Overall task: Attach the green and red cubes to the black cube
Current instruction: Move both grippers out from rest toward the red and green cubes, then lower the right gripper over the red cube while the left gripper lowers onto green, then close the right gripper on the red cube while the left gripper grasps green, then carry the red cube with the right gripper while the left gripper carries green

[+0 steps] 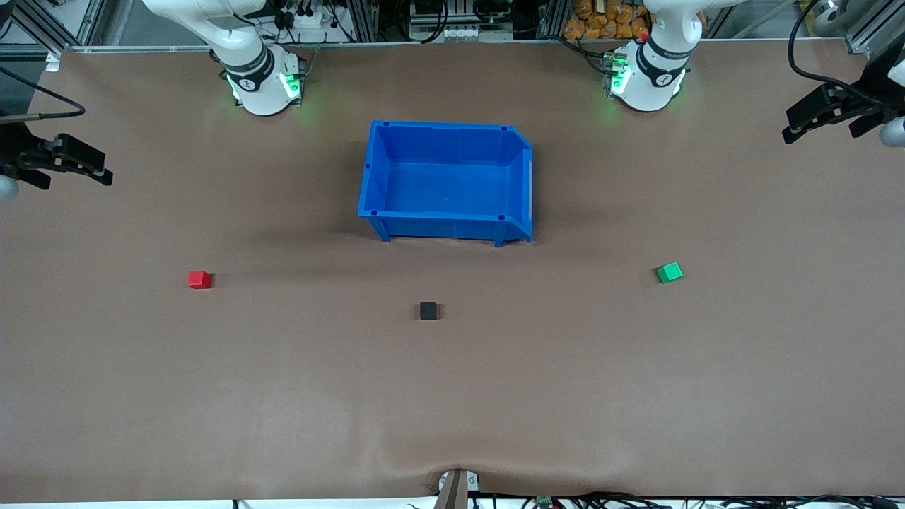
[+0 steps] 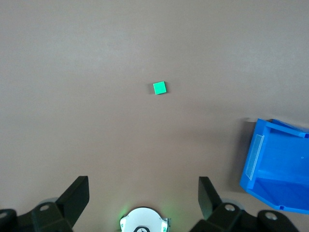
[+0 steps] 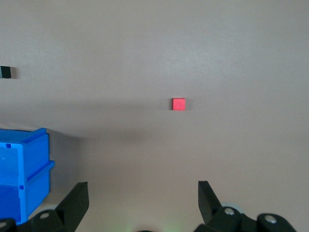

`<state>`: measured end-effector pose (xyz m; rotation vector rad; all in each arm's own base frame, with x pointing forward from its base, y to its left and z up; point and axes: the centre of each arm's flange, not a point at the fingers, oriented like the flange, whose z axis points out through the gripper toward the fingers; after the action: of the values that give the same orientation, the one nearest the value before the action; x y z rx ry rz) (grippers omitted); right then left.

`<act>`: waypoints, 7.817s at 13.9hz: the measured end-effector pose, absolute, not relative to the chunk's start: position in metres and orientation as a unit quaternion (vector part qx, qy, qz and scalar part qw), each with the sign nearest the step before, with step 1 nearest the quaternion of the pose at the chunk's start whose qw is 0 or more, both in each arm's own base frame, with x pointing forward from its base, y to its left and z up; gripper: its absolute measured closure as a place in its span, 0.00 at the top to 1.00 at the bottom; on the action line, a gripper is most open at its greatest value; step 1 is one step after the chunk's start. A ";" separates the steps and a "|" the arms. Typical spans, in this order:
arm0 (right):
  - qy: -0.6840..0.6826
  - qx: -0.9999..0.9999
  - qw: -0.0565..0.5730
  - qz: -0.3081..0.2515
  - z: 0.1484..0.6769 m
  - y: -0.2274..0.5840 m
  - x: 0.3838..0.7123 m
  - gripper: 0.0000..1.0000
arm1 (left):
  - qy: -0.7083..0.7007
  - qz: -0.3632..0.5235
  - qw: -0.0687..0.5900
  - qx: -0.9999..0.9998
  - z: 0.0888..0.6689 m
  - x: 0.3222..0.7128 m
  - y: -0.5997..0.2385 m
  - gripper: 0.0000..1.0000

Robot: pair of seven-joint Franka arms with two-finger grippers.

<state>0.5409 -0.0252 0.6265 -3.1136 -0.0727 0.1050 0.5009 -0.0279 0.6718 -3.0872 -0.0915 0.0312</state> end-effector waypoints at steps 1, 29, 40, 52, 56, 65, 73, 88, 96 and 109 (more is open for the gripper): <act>-0.023 -0.999 0.013 0.034 0.626 -0.025 0.541 1.00 | -0.030 0.011 0.026 -0.999 0.672 0.501 -0.027 1.00; -0.030 -0.998 0.046 0.014 0.593 0.000 0.600 1.00 | -0.115 0.043 0.014 -0.992 0.454 0.557 0.002 1.00; -0.048 -0.996 0.079 0.000 0.520 0.051 0.649 1.00 | -0.117 0.043 -0.007 -0.992 0.271 0.545 0.003 1.00; -0.172 -0.981 0.076 -0.041 0.420 0.256 0.658 1.00 | -0.171 0.047 -0.025 -0.984 0.209 0.573 0.010 1.00; -0.159 -0.986 0.037 0.044 0.405 0.217 0.651 1.00 | -0.165 0.053 -0.026 -0.984 0.201 0.574 0.002 1.00; -0.025 -0.994 -0.023 0.100 0.290 0.021 0.634 1.00 | -0.155 0.062 -0.027 -0.986 0.189 0.574 -0.011 0.88; -0.027 -0.998 -0.026 0.049 0.214 -0.088 0.576 1.00 | -0.155 0.063 -0.027 -0.986 0.187 0.575 -0.011 0.45; -0.020 -0.998 -0.001 0.063 0.181 -0.087 0.559 1.00 | -0.273 0.047 -0.027 -0.960 0.203 0.591 -0.022 0.40; -0.021 -0.998 -0.005 0.058 0.177 -0.088 0.560 0.86 | -0.339 0.037 -0.025 -0.940 0.216 0.594 -0.102 0.40; -0.237 -0.971 -0.012 0.007 0.216 -0.076 0.602 0.40 | -0.501 0.028 -0.045 -0.864 0.246 0.623 -0.245 0.40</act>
<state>0.6017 -0.0762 0.2156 -3.0743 -0.7511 0.0218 0.6229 -0.2451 0.2463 -2.7939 -1.6218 0.0892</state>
